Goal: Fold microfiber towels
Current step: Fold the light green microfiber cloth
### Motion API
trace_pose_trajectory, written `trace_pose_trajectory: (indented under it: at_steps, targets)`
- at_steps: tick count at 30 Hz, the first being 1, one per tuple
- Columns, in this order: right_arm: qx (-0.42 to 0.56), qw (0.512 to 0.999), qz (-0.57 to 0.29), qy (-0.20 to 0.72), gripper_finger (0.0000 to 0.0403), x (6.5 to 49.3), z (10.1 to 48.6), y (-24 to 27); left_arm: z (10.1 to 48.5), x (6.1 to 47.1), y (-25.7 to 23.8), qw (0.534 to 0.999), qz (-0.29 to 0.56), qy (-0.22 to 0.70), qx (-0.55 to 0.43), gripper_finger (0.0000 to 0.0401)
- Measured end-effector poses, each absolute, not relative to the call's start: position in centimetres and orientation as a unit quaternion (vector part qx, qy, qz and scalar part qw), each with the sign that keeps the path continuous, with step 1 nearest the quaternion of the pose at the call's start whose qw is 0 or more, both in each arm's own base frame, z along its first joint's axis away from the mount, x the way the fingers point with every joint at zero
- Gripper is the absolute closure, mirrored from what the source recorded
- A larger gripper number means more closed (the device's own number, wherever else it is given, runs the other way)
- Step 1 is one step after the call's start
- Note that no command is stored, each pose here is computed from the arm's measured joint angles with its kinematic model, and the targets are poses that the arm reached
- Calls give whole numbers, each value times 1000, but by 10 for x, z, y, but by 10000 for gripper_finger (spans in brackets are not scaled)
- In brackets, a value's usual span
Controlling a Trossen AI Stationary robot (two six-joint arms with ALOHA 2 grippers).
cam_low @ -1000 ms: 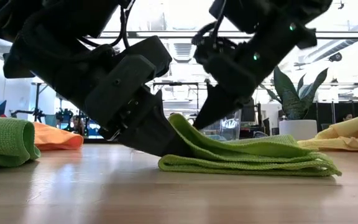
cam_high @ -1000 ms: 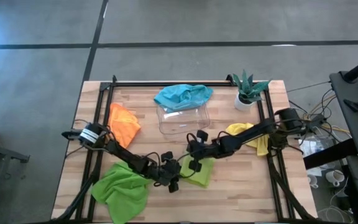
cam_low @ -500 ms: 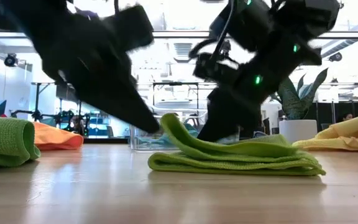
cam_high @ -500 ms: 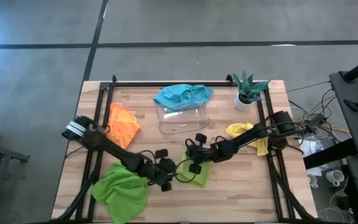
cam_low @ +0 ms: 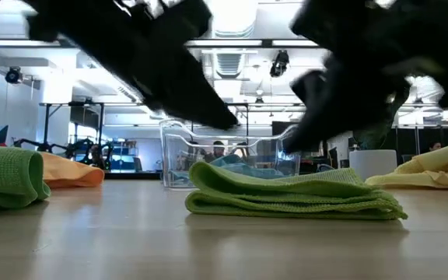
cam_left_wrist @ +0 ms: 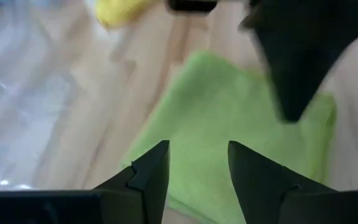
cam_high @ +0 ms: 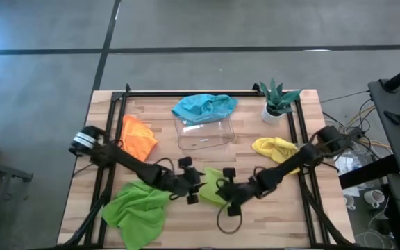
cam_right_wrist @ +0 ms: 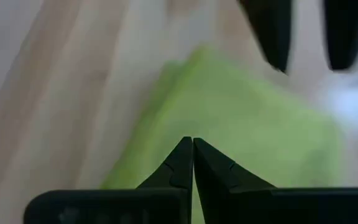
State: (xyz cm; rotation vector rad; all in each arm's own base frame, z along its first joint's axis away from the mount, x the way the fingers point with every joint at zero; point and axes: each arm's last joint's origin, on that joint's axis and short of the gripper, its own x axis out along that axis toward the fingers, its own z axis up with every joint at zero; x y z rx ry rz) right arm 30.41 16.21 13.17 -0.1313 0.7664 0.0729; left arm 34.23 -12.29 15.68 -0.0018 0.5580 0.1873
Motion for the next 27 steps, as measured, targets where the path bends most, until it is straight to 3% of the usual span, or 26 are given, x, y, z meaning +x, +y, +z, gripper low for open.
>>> trace_pose_trajectory:
  at_steps: [4, 8, 12, 18, 27]
  targets:
    - [-42, 901, 67, 426, 394, 296, 108, 177, 135, 353, -120, 948, 81, 307, 1, 253]
    - [-45, 882, 72, 464, 394, 284, 104, 185, 139, 350, -121, 944, 76, 321, 5, 253]
    - [-68, 871, 90, 478, 394, 274, 111, 189, 148, 344, -118, 941, 78, 328, 9, 253]
    - [-105, 837, 100, 527, 394, 255, 132, 185, 130, 349, -105, 936, 98, 338, 11, 253]
    - [-70, 908, 35, 411, 394, 267, 165, 186, 104, 378, -94, 957, 103, 272, -5, 253]
